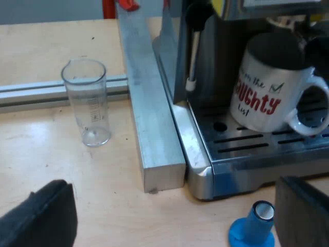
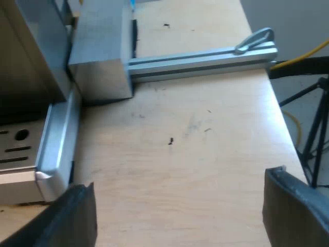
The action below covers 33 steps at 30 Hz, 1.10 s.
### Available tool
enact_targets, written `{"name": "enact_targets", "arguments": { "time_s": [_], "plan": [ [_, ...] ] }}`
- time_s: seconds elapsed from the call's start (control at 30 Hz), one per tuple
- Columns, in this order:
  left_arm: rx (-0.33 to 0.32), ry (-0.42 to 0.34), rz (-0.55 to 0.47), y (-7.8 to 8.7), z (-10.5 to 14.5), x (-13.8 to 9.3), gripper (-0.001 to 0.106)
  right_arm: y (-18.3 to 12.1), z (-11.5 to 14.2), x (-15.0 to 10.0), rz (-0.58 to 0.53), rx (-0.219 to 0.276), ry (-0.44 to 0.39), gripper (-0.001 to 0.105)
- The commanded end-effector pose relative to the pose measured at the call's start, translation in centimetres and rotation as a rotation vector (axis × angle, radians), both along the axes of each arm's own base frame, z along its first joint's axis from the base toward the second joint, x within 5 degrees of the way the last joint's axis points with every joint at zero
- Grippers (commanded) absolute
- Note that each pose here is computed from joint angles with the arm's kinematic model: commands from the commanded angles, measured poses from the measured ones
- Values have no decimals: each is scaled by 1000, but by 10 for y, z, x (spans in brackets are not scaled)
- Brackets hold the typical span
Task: Remove mug from coffee machine
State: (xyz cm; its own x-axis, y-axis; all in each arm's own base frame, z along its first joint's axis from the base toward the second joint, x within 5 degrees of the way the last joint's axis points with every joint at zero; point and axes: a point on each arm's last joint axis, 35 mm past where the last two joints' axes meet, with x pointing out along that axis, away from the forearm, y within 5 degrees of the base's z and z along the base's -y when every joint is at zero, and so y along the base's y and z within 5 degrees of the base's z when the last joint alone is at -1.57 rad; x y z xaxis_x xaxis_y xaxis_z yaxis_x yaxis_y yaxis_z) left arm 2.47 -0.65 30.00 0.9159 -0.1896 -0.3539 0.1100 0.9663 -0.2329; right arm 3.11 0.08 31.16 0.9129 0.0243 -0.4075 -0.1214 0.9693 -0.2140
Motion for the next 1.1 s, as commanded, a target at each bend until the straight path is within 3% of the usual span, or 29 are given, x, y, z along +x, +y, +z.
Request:
{"name": "enact_targets", "arguments": {
  "time_s": [0.03, 0.33, 0.57, 0.73, 0.97, 1.1],
  "plan": [
    [-27, -13, -13, -1, 7, -1, 79, 2, 13, 4, 67, -9, -3, 69],
    [-104, -74, -150, -5, 20, -4, 79, 15, 25, 25, 283, 21, 86, 69],
    [-129, -109, -307, -10, 23, -3, 79, 27, 22, 38, 417, 3, 144, 69],
    [-157, -109, -450, -16, 16, 5, 79, 37, 27, 43, 517, -1, 91, 69],
    [-159, -91, -474, -20, -1, 18, 79, 51, 33, 50, 609, 1, 7, 69],
    [-142, -125, -481, -22, -9, 25, 79, 58, 26, 55, 643, 3, -7, 69]
  ]
}}
